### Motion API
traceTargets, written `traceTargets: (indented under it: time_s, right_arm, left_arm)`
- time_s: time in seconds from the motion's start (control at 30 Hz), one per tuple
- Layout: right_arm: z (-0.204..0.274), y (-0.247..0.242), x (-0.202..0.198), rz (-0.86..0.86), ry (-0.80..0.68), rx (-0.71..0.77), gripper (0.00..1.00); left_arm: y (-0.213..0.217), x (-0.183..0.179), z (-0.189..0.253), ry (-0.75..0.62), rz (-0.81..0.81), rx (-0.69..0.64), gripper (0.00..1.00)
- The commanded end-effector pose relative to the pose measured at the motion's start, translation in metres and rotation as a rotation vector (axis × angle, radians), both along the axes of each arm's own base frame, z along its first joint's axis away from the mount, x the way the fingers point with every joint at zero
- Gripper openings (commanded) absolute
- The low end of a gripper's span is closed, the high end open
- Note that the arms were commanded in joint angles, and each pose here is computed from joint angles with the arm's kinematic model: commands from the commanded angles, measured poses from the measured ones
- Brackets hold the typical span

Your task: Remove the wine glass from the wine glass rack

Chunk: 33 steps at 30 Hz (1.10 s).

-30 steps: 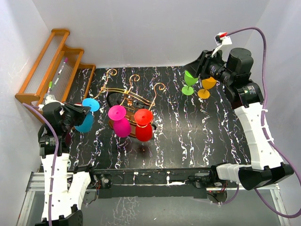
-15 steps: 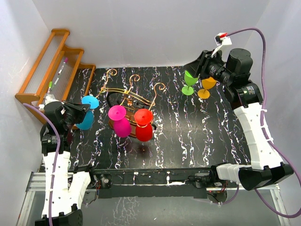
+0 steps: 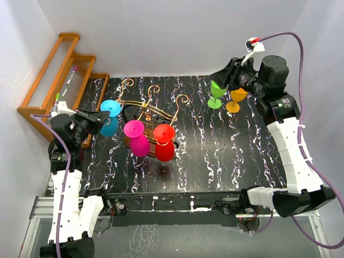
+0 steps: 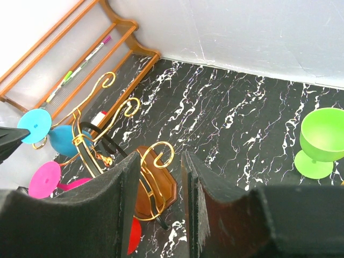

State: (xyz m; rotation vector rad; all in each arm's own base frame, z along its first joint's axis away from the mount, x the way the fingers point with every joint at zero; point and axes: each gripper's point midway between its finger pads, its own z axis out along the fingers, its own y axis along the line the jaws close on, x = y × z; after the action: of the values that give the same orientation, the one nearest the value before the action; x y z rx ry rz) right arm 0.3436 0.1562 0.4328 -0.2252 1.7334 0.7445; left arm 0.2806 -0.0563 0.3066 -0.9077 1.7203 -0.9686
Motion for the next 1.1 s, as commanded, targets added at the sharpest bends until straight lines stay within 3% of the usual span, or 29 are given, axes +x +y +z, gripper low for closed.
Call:
traceTargets:
  time_s: [0.0,0.27,0.67,0.83,1.07]
  right_arm:
    - [0.022,0.004,-0.001,0.021,-0.073,0.025,0.39]
    - [0.023,0.004,-0.001,0.020,-0.074,0.029,0.39]
    - [0.033,0.008,-0.011,0.062,-0.090,0.033,0.39]
    - [0.045,0.029,-0.032,0.230,-0.109,0.063,0.41]
    - [0.055,0.063,-0.090,0.650,-0.113,0.143,0.50]
  left_arm:
    - [-0.025,-0.009,0.029,-0.089,-0.147,-0.066,0.00]
    - [-0.050,-0.018,0.061,-0.149,-0.310,-0.160,0.00]
    - [-0.052,-0.029,0.131,-0.295,-0.326,-0.135,0.00]
    - [-0.061,-0.034,0.176,-0.428,-0.409,-0.118,0.00]
    - [-0.076,-0.029,0.239,-0.639,-0.609,-0.037,0.00]
